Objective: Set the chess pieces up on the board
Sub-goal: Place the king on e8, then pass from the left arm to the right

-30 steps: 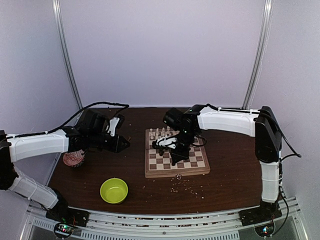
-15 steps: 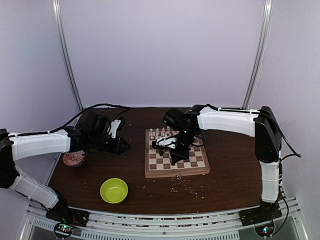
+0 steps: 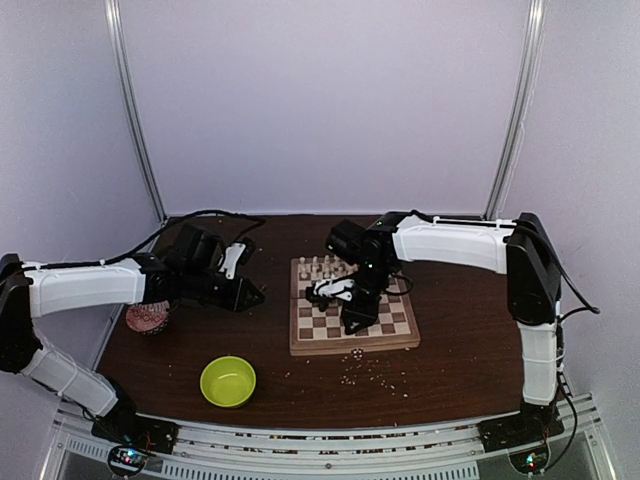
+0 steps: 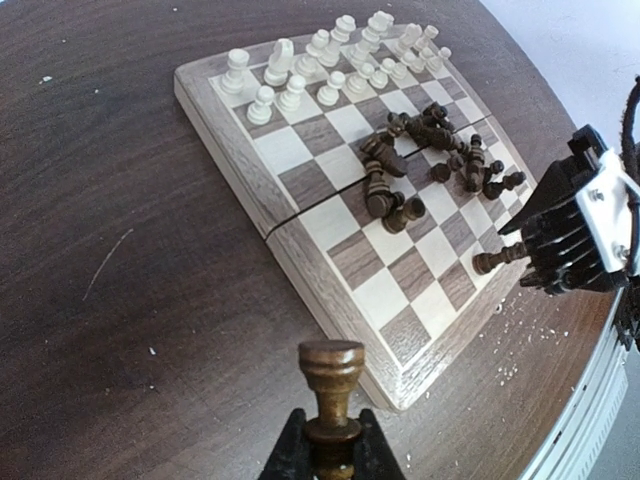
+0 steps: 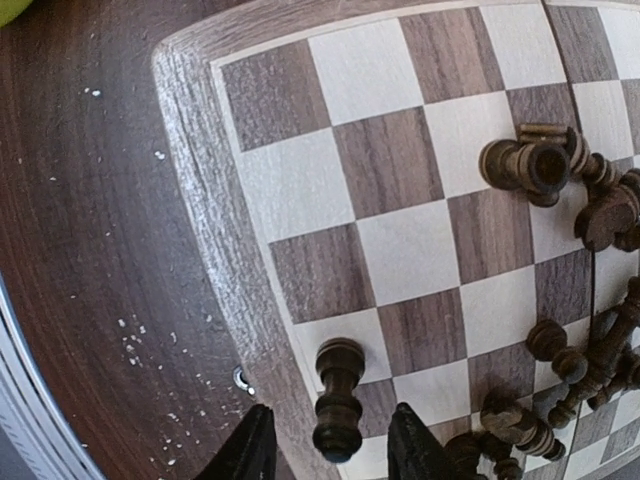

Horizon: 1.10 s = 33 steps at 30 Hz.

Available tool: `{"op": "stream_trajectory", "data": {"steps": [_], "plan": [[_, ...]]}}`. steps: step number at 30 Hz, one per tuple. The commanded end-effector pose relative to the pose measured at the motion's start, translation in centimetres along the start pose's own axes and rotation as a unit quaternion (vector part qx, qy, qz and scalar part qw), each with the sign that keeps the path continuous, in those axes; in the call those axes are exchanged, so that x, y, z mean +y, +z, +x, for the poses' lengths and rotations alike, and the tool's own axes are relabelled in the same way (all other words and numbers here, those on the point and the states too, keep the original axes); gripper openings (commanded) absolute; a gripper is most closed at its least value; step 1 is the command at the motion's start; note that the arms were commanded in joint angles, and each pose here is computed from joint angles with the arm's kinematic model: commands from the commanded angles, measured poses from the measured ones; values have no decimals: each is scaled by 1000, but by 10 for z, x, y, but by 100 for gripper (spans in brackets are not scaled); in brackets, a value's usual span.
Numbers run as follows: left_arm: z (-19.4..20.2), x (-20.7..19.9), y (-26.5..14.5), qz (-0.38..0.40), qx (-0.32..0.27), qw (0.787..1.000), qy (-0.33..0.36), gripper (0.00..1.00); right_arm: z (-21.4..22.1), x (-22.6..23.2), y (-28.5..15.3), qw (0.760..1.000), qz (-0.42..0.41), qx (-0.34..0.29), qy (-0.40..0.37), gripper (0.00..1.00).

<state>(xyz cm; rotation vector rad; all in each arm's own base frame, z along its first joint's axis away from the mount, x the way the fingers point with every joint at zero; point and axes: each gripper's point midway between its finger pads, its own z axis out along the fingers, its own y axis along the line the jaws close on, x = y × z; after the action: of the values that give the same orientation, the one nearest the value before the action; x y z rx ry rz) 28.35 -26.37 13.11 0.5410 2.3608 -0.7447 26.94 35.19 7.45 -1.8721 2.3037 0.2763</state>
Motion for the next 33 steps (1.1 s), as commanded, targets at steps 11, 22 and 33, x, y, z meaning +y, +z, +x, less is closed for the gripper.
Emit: {"op": "stream_trajectory", "data": {"steps": [11, 22, 33], "plan": [[-6, -67, 9, 189, 77, 979, 23, 5, -35, 12, -153, 982, 28, -149, -111, 39], [4, -118, 3, 336, 152, 930, 2, 7, -53, 41, -135, 952, 110, -91, -270, 40], [13, -144, -6, 382, 180, 907, 6, 7, -77, 54, -102, 934, 137, -60, -325, 43]]}}
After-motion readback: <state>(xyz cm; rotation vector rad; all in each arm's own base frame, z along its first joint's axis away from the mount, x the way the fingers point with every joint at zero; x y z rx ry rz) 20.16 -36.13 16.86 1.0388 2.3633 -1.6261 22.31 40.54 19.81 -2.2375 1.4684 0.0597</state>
